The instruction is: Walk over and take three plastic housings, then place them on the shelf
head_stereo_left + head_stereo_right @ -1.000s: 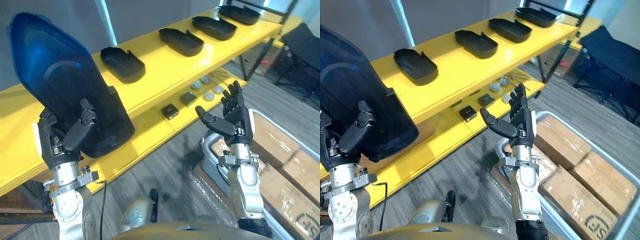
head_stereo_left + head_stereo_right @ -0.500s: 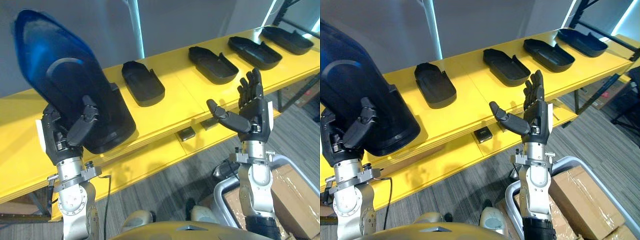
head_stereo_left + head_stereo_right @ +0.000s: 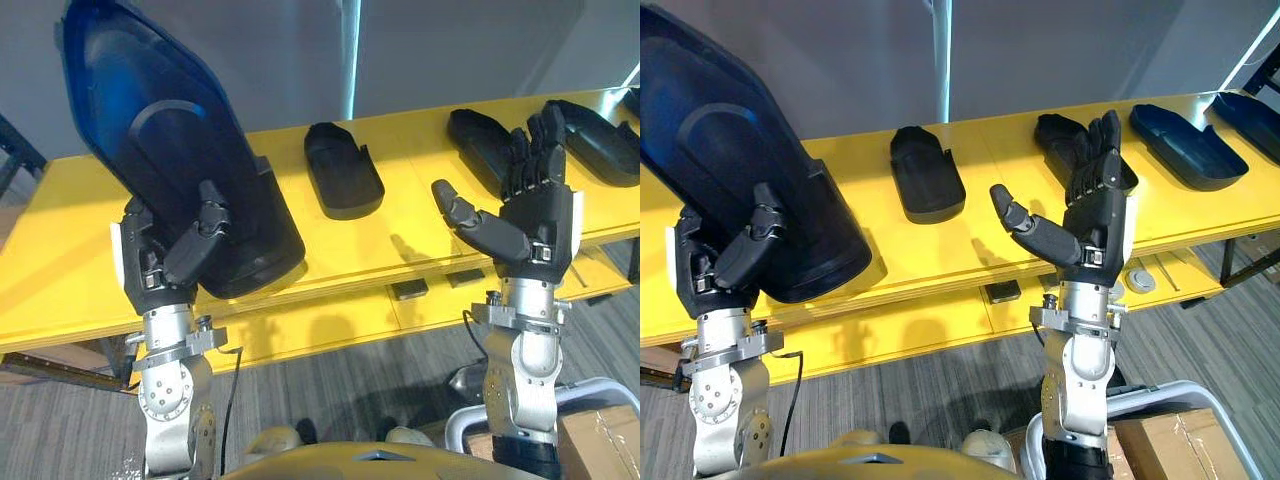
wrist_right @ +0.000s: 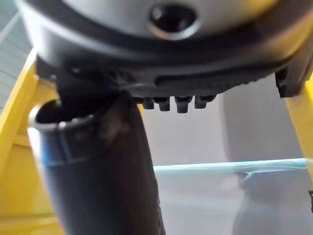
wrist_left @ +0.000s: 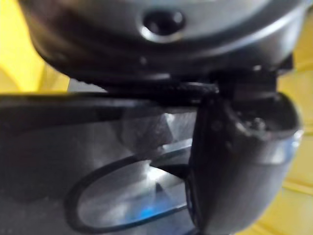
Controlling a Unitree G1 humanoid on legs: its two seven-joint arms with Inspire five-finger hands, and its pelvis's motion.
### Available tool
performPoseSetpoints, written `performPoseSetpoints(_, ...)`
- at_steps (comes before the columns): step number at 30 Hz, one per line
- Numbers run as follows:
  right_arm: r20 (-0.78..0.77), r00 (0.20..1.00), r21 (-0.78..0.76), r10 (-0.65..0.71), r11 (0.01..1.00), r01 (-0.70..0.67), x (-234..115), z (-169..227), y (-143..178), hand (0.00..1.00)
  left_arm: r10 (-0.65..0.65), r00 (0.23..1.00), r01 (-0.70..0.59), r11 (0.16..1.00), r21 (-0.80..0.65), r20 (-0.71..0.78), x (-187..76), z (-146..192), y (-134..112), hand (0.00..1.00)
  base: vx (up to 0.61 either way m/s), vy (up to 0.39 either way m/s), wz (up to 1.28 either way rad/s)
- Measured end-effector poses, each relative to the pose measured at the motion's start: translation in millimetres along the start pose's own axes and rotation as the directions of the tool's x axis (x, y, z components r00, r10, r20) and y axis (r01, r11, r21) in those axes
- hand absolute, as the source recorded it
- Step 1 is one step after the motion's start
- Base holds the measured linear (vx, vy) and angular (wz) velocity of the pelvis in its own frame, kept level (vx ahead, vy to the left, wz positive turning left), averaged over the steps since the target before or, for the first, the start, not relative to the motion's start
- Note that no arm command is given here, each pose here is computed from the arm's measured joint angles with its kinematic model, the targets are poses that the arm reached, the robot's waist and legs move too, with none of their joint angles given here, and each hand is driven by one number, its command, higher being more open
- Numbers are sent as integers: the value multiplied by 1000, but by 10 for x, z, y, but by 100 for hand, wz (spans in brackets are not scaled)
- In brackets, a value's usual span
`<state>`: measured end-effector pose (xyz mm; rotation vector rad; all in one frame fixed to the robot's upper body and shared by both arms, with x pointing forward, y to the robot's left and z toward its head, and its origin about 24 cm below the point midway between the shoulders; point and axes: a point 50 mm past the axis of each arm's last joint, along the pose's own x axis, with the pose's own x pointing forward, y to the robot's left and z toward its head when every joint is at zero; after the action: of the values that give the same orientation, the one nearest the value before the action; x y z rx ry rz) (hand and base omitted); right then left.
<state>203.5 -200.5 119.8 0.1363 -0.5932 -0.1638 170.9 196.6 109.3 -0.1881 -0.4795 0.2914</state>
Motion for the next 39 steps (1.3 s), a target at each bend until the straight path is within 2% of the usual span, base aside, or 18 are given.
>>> performPoseSetpoints(3, -9, 1000, 3, -24, 1000, 24, -38, -14, -15, 100, 6, 1000, -6, 1000, 10, -29, -51, -23, 38, 0, -101, -14, 16)
performPoseSetpoints(7, 64, 998, 18, -15, 1000, 14, 39, 48, 40, 100, -10, 999, 10, 1000, -20, -37, -50, -39, 52, 0, -144, 107, 1)
performPoseSetpoints(12, 101, 994, -8, 31, 1000, -31, 106, 90, 72, 100, -25, 999, 24, 1000, -15, -29, -48, -35, 53, 0, -15, 387, -37)
performPoseSetpoints(16, 63, 997, 47, -53, 998, 50, 40, -1, 124, 100, -87, 996, 87, 995, 58, -5, 34, -2, 77, 0, 122, 359, 12)
performPoseSetpoints(22, 39, 998, 19, -54, 998, 53, 21, -71, 203, 100, -136, 991, 132, 979, 154, 14, 183, 58, 128, 0, 110, 125, 7)
performPoseSetpoints(26, 37, 999, -5, -25, 1000, 25, 38, -68, 230, 100, -146, 989, 149, 981, 128, -34, 263, -23, 54, 0, 32, -27, -10)
performPoseSetpoints(30, -8, 1000, -21, -23, 1000, 22, 11, -82, 181, 100, -177, 974, 187, 981, 60, -140, 174, -181, -139, 0, -30, -52, -6)
performPoseSetpoints(36, 85, 996, 25, 38, 999, -40, 8, 156, 310, 100, -43, 973, 73, 989, 126, -228, 155, -284, -86, 0, -56, -38, -19)
performPoseSetpoints(39, 73, 995, 47, 68, 996, -71, -18, 141, 382, 100, 34, 942, 22, 986, 162, -334, 125, -483, -24, 0, -7, -7, -2)
